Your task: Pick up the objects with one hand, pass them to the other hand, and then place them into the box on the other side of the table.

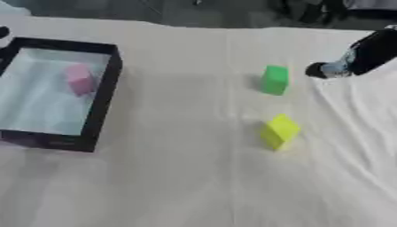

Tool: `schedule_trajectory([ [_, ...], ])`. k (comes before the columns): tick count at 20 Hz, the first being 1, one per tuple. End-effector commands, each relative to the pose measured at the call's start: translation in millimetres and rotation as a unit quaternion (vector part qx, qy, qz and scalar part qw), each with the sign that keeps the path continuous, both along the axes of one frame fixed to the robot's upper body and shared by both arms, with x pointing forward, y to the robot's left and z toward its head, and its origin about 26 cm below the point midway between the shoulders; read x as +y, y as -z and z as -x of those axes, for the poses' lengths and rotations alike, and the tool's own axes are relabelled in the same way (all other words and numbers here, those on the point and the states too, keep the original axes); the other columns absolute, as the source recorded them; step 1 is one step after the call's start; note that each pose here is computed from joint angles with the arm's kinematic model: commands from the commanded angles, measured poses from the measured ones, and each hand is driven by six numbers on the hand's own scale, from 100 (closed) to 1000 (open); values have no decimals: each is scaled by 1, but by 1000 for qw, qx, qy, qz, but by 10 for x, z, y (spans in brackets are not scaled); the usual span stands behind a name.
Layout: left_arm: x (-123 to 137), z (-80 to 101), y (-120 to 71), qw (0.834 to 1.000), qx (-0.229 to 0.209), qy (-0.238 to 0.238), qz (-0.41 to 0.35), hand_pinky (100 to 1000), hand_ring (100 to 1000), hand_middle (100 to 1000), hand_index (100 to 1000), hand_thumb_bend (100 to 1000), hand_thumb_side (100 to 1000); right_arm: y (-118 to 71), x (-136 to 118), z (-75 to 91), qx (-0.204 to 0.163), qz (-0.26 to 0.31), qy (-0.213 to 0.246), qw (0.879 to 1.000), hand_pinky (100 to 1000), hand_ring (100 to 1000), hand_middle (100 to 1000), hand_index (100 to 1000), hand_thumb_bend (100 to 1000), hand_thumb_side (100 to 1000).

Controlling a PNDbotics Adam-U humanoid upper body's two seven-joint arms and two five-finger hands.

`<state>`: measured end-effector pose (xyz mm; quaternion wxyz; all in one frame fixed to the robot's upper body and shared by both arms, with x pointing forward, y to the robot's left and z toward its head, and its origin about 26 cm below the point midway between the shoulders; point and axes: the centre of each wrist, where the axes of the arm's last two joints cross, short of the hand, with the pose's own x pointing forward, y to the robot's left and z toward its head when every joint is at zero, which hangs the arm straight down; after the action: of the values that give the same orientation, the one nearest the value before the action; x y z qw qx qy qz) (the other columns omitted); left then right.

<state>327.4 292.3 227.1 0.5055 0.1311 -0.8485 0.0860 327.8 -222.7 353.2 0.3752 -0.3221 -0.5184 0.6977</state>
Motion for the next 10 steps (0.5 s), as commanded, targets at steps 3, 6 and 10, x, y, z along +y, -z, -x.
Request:
schedule_trajectory([
  [3, 0, 34, -98, 1000, -21, -2, -5, 735, 802, 829, 892, 218, 681, -10, 11, 2, 16, 11, -8, 1000, 871, 853, 852, 879, 467, 414],
  [6, -2, 34, -95, 1000, -22, -1, -4, 735, 801, 828, 892, 216, 682, 31, 31, 2, 26, 21, -19, 999, 872, 856, 855, 881, 486, 385],
  [10, -4, 33, -91, 1000, -22, 0, -3, 735, 801, 828, 892, 214, 683, 69, 55, 12, 31, 44, -36, 998, 872, 855, 853, 878, 514, 325],
])
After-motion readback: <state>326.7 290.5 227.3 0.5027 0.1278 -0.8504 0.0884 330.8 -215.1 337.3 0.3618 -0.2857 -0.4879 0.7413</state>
